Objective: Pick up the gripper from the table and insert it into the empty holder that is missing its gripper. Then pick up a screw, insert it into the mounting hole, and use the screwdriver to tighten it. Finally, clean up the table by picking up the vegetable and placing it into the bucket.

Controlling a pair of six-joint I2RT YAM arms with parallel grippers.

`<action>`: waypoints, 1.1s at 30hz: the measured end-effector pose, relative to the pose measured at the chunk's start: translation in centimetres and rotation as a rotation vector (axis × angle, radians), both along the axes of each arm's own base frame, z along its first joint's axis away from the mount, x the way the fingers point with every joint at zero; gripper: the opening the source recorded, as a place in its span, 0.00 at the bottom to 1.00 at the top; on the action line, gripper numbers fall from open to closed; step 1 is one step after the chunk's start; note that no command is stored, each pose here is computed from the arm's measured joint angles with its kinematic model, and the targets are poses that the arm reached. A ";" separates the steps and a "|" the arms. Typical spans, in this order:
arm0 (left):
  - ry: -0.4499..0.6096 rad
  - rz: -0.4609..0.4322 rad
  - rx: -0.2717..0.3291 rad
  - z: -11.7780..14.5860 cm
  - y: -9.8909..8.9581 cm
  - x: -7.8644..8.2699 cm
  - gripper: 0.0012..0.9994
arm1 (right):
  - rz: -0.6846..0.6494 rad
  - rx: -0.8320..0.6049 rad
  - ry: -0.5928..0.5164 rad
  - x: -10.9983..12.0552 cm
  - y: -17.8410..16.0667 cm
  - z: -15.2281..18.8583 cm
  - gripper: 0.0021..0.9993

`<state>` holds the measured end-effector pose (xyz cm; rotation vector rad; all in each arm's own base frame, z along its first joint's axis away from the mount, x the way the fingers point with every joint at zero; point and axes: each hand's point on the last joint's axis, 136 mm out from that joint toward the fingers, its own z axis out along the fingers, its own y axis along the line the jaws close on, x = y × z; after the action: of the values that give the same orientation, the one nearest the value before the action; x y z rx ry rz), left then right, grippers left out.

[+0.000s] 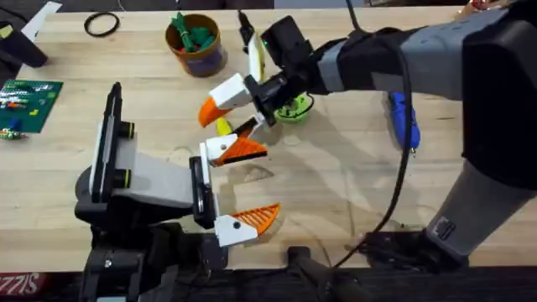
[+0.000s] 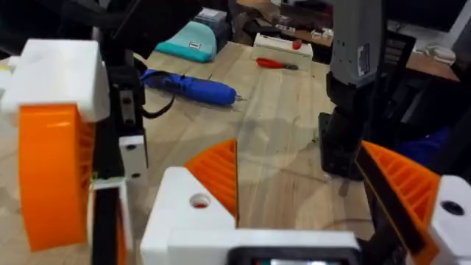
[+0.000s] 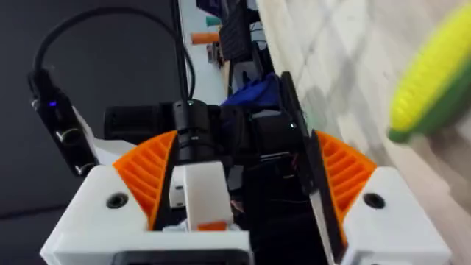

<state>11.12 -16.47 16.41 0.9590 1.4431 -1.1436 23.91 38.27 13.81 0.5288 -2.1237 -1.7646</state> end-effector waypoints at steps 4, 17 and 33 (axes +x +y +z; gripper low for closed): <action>0.000 0.000 0.000 0.0 0.0 0.0 0.99 | -0.031 -0.076 0.078 0.2 -2.0 -1.1 1.00; -0.017 0.000 0.004 0.0 0.0 0.0 0.99 | -0.058 -0.059 -0.007 -0.9 -7.2 3.1 1.00; -0.019 0.000 0.004 0.0 0.0 0.0 0.99 | -0.167 0.141 0.029 -3.8 -13.3 2.2 1.00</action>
<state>11.13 -16.47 16.40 0.9706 1.4312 -1.1294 20.10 24.93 15.97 0.3677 -2.0874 -2.0112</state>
